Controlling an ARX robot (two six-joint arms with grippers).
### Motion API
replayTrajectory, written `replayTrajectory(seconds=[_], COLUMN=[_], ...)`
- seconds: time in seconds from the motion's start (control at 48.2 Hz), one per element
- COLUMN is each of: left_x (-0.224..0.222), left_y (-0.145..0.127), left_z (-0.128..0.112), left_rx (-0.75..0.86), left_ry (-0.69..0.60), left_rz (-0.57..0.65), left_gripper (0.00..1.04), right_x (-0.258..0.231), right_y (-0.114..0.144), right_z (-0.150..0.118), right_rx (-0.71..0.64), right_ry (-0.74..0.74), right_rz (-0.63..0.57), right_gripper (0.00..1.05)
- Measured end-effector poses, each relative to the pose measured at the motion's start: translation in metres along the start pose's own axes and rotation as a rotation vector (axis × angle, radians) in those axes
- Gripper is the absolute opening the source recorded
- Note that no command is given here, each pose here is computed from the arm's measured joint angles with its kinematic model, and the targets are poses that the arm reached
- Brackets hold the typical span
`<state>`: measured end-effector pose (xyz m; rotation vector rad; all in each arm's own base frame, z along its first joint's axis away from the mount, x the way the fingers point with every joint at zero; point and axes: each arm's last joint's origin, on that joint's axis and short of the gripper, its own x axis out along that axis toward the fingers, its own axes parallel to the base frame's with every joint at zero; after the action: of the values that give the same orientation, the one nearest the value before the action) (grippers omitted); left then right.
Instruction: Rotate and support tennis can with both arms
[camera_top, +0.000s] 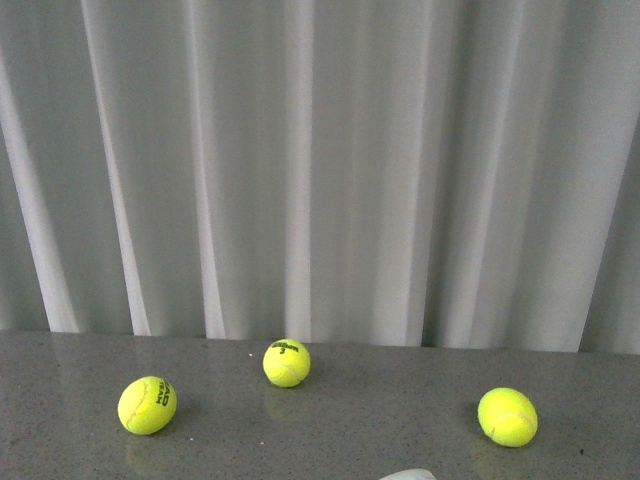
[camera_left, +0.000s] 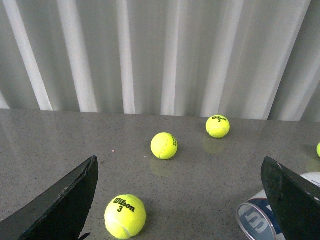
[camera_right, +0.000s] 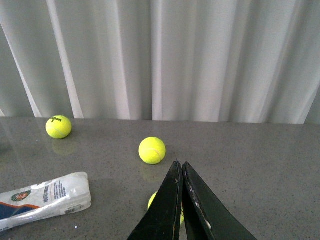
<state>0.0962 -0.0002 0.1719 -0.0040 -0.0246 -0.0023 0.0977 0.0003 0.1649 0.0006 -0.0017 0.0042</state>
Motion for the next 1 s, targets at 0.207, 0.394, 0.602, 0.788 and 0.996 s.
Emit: replayTrajectory(seconds=[0.207, 0.394, 0.602, 0.788, 0.996], left_x=[0.0000, 0.0000, 0.0000, 0.0000, 0.0000], left_y=[0.0000, 0.0000, 0.0000, 0.0000, 0.0000], left_z=[0.0000, 0.0000, 0.0000, 0.0000, 0.0000], left_rx=[0.000, 0.000, 0.000, 0.000, 0.000], left_ry=[0.000, 0.000, 0.000, 0.000, 0.000], left_rz=[0.000, 0.000, 0.000, 0.000, 0.000], left_gripper=[0.98, 0.98, 0.98, 0.98, 0.98], right_x=[0.0000, 0.0000, 0.0000, 0.0000, 0.0000], right_y=[0.0000, 0.0000, 0.0000, 0.0000, 0.0000], right_z=[-0.0001, -0.0001, -0.0001, -0.0001, -0.0001], right_rx=[0.000, -0.001, -0.001, -0.001, -0.001], right_ry=[0.001, 0.001, 0.001, 0.001, 0.001], right_rz=[0.000, 0.000, 0.000, 0.000, 0.000], right_gripper=[0.03, 0.37, 0.81, 0.97, 0.98])
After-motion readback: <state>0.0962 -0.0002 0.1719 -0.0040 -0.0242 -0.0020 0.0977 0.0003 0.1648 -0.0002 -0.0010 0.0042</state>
